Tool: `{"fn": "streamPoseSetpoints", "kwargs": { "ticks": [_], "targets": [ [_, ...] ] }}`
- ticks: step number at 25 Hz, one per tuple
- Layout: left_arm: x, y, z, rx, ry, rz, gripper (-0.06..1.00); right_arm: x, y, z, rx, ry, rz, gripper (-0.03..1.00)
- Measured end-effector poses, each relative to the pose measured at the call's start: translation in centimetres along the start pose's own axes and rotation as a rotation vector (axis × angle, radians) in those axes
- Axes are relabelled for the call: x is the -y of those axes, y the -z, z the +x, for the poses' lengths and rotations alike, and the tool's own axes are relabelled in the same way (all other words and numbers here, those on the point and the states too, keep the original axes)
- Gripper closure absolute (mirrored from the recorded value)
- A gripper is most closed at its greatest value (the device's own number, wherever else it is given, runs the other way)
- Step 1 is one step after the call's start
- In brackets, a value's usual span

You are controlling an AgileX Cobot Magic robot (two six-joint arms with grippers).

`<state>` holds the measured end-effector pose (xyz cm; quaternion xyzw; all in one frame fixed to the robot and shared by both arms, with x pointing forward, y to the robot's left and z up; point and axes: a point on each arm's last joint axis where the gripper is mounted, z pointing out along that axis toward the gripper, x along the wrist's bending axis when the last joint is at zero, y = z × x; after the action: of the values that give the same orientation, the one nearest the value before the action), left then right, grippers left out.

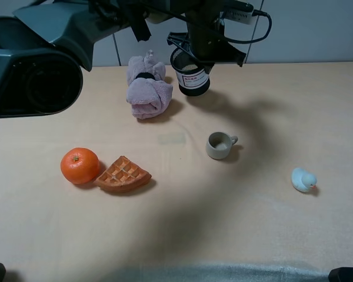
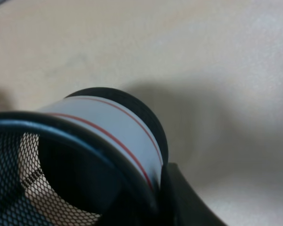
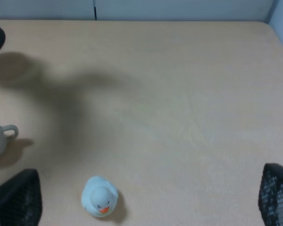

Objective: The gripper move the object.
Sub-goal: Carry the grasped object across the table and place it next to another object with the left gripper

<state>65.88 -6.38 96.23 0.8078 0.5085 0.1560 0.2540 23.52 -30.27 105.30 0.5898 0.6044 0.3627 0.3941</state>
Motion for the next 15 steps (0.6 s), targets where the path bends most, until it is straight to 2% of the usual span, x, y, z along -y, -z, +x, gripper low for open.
{"fn": "streamPoseSetpoints", "kwargs": {
  "ticks": [8,15],
  "targets": [
    [0.7,-1.5,-0.1,-0.002,0.000,0.017,0.90,0.0,0.0,0.0,0.000,0.000,0.000,0.28],
    [1.1,-2.6,-0.5,0.031,0.020,0.014,0.90,0.0,0.0,0.0,0.000,0.000,0.000,0.28]
  ]
}}
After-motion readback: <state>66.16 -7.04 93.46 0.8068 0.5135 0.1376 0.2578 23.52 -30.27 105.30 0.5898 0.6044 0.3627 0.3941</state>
